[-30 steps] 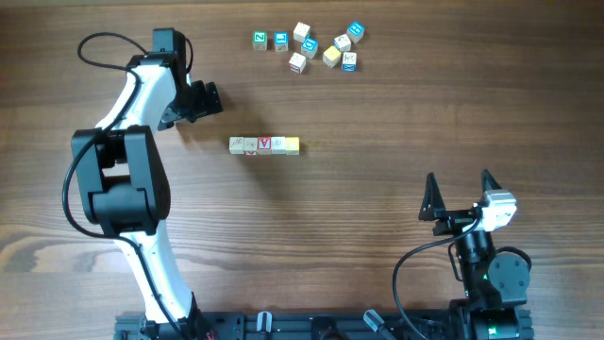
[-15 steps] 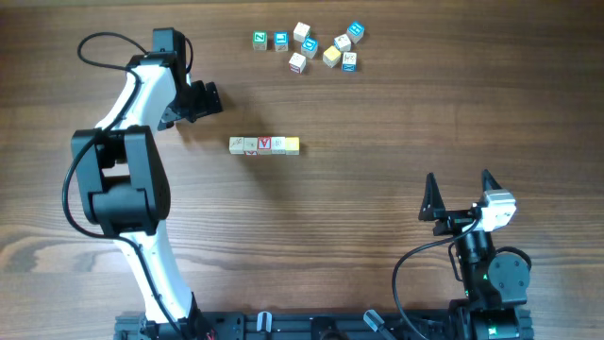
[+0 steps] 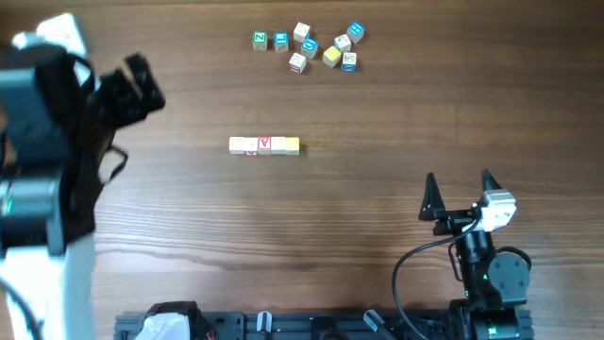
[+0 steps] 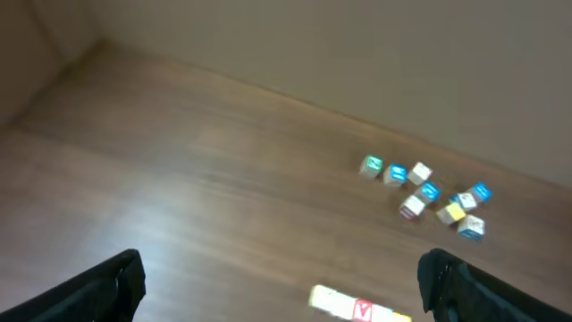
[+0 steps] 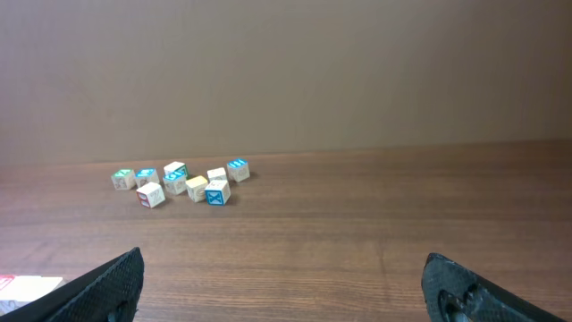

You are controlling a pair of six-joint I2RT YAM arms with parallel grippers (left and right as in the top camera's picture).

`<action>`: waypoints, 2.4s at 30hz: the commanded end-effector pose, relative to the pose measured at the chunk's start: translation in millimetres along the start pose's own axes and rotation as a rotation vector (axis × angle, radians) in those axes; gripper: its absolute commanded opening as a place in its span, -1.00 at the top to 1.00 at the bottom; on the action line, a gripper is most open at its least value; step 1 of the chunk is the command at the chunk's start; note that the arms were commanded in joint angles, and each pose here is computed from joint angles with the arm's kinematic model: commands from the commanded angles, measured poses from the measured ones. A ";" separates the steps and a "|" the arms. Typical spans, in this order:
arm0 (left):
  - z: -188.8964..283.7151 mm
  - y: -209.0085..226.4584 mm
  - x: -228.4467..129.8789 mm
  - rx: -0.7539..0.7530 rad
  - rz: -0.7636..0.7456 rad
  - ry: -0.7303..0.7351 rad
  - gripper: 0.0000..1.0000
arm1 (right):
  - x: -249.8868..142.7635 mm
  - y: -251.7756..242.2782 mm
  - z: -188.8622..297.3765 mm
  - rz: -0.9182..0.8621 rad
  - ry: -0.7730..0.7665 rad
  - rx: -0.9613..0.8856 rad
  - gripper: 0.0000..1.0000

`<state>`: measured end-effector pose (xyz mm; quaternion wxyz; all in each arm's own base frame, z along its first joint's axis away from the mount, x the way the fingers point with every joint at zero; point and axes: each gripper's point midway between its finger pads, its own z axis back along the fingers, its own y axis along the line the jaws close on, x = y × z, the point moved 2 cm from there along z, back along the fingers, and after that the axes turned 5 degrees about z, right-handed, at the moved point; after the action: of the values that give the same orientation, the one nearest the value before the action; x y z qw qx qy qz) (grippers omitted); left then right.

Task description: Form a horizontal line

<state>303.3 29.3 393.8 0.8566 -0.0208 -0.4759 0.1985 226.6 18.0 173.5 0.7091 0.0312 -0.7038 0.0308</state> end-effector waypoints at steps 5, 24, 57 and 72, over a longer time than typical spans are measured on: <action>-20.6 9.7 -52.2 -0.085 0.002 -0.120 -1.00 | 2.0 1.9 0.5 0.010 -0.010 0.014 -0.99; -74.9 28.1 -211.6 -0.402 -0.006 -0.302 -1.00 | 2.0 1.9 0.5 0.010 -0.010 0.014 -0.99; -60.0 51.2 -235.3 -0.315 -0.168 -0.450 -1.00 | 2.0 1.9 0.5 0.010 -0.010 0.014 -1.00; -60.0 51.2 -235.3 -0.315 -0.168 -0.450 -1.00 | 2.0 1.9 0.5 0.010 -0.010 0.014 -1.00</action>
<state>226.3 -1.0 161.6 0.7278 -0.0810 -0.6790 0.0524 226.5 18.0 173.9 0.7085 0.0312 -0.7043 0.0311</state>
